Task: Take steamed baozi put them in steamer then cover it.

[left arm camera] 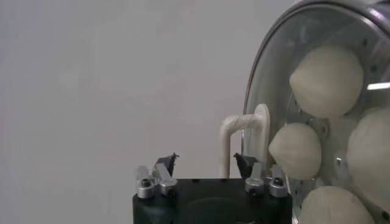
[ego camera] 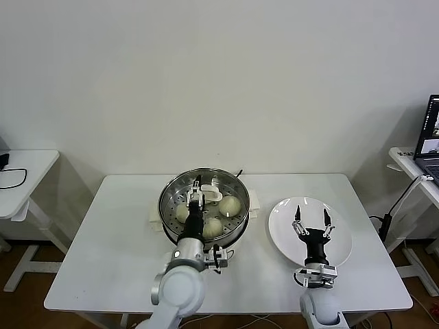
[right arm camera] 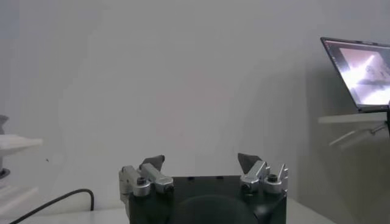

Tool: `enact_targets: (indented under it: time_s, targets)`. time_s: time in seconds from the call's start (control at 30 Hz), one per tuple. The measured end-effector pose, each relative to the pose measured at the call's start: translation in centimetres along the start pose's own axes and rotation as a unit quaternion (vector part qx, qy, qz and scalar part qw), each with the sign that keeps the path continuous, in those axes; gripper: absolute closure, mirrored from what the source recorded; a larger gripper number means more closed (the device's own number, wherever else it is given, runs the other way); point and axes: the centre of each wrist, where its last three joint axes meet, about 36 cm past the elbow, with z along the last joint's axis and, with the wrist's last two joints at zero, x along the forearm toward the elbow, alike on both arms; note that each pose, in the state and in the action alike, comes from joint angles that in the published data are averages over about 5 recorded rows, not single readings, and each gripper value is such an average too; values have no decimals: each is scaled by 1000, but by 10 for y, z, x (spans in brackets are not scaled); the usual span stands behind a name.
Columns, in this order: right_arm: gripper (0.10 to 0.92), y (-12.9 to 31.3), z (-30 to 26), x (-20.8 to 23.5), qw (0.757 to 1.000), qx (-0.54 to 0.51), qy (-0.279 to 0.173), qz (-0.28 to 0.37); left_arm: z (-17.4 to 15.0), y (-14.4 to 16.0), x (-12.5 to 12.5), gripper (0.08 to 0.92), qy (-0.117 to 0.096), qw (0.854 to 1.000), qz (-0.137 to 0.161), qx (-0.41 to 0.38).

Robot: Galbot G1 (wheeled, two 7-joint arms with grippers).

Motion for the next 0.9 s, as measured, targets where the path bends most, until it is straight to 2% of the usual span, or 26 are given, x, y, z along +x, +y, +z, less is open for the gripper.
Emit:
enact_targets:
  time_s: [0.23, 0.37, 0.47, 0.63, 0.9]
  targets:
    - [200, -2, -2, 1, 1000, 1, -1, -6, 13, 17, 27, 177, -8, 999, -4, 41]
    - [200, -2, -4, 5, 1000, 0, 6, -13, 26, 32, 38, 177, -15, 995, -19, 98]
    - [200, -3, -7, 7, 1000, -1, 16, -17, 40, 40, 40, 177, -21, 986, -36, 161]
    - [200, -5, -12, 12, 999, -6, 34, -25, 69, 41, 37, 177, -23, 956, -56, 286]
    - [200, -6, -18, 18, 997, -24, 58, -40, 125, 15, 27, 177, -15, 889, -65, 452]
